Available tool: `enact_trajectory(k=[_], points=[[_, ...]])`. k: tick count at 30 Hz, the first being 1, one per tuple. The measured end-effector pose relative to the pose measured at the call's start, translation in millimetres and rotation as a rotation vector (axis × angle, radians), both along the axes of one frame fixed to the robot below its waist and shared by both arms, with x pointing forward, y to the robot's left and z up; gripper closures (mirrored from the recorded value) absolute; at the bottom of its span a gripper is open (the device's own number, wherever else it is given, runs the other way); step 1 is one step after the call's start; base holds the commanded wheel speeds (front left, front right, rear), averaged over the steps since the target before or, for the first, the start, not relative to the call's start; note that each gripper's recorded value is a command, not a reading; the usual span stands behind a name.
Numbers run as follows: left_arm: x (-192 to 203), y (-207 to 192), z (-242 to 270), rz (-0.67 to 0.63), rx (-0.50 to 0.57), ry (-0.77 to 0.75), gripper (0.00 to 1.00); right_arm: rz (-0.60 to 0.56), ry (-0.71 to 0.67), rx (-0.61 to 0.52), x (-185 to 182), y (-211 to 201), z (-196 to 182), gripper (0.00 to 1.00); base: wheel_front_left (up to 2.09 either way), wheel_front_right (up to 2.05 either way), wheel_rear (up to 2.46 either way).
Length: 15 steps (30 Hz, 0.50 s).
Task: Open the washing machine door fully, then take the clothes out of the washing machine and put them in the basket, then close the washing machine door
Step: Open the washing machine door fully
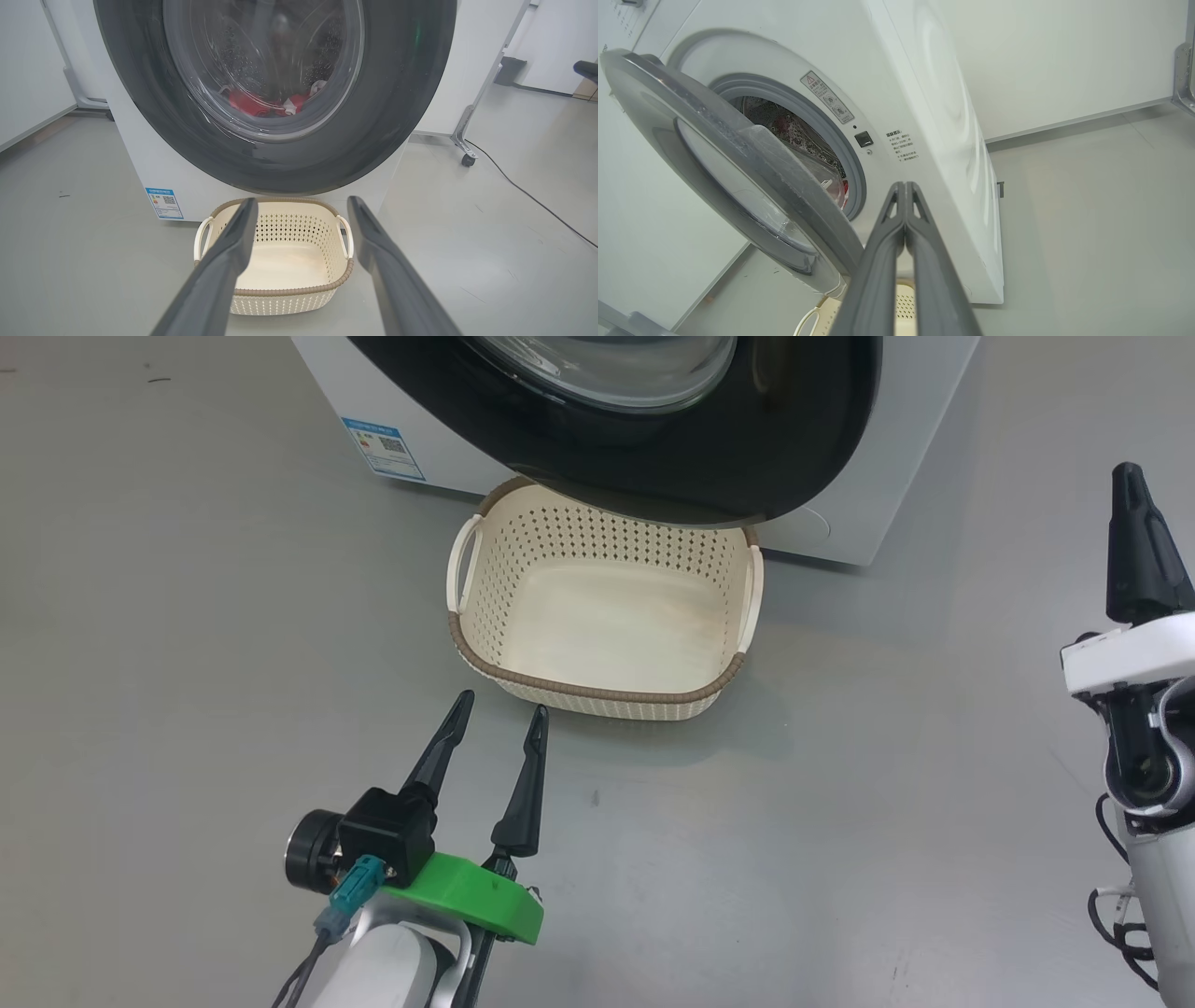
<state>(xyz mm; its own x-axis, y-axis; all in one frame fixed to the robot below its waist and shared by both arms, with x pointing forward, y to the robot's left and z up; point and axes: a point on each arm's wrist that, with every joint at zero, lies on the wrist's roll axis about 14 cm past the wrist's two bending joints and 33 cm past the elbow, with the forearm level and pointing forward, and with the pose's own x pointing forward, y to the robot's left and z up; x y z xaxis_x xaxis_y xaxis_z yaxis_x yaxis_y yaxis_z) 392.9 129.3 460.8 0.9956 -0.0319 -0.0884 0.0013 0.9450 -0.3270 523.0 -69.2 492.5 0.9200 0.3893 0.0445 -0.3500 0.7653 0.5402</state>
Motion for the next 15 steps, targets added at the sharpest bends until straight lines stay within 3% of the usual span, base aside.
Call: enact_trajectory(k=[15], points=[[0.8,8.8,-7.1,0.027,-0.002,0.026,0.0,0.023,0.263,0.402,60.0,22.8,2.5,1.0,0.0,0.0,0.0]])
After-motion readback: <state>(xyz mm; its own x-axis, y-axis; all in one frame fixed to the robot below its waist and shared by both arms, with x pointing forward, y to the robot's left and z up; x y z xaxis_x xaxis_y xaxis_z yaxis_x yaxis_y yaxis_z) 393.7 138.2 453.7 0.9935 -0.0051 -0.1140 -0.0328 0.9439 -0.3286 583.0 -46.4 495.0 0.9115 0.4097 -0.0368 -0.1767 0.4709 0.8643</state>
